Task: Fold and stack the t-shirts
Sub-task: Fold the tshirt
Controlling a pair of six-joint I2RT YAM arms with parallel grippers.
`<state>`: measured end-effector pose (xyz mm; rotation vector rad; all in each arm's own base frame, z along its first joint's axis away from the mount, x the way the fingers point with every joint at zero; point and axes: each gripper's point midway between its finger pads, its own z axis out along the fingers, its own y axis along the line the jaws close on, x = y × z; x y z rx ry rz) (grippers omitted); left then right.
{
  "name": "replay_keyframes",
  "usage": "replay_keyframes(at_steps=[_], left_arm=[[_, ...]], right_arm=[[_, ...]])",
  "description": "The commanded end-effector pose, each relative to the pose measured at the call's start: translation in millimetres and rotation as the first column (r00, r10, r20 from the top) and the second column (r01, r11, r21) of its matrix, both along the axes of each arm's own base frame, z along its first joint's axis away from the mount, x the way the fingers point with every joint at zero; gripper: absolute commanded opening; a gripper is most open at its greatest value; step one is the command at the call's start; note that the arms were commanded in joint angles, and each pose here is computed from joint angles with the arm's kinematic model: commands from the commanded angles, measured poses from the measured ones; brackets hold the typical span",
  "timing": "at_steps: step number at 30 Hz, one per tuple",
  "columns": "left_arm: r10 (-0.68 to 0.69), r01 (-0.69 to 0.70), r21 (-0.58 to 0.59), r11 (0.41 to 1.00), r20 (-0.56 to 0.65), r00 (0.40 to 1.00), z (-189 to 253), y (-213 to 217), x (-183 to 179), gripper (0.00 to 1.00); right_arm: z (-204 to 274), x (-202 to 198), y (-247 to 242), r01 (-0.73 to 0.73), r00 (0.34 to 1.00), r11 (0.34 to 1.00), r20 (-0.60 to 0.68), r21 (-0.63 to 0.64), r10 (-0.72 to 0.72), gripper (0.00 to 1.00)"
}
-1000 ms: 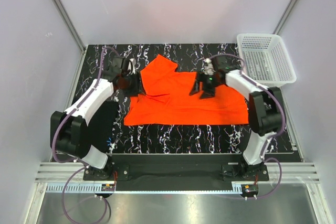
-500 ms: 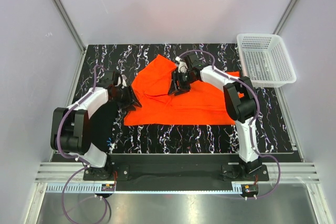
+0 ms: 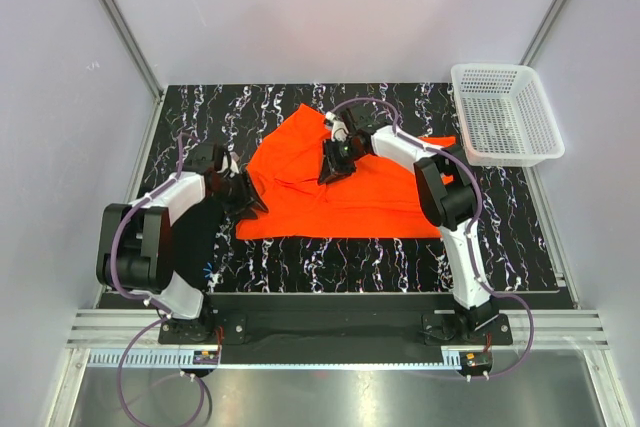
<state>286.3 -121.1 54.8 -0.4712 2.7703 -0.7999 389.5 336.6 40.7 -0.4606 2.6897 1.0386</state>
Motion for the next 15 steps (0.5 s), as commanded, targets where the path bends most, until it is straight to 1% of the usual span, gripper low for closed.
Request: replay_keyframes(at_steps=[1,3,4,8,12,15], left_arm=[[0.006,-0.006,-0.029,1.0,0.015,1.0,0,-1,5,0.45],[0.011,-0.011,-0.02,1.0,-0.001,1.0,-6,1,3,0.45],[0.016,-0.016,-0.017,1.0,-0.011,1.0,-8,3,2,0.45],[0.025,-0.025,0.005,1.0,-0.04,0.999,-19,7,-2,0.45],[0.029,-0.027,0.034,0.999,-0.055,0.998,-27,11,-4,0.45],[0.028,-0.026,0.047,0.999,-0.056,0.998,-30,14,-5,0.45]], right_arm=[[15,15,5,0.021,0.999,1.0,0.049,-0.01,-0.02,0.25],[12,19,0,0.057,0.997,0.997,0.056,-0.053,-0.054,0.12],[12,20,-3,0.069,0.996,0.995,0.056,-0.067,-0.065,0.1],[9,20,-16,0.144,0.989,0.981,0.062,-0.129,-0.137,0.08],[-2,14,-28,0.199,0.98,0.963,0.04,-0.182,-0.195,0.08],[-3,8,-33,0.239,0.971,0.951,0.022,-0.198,-0.239,0.1]])
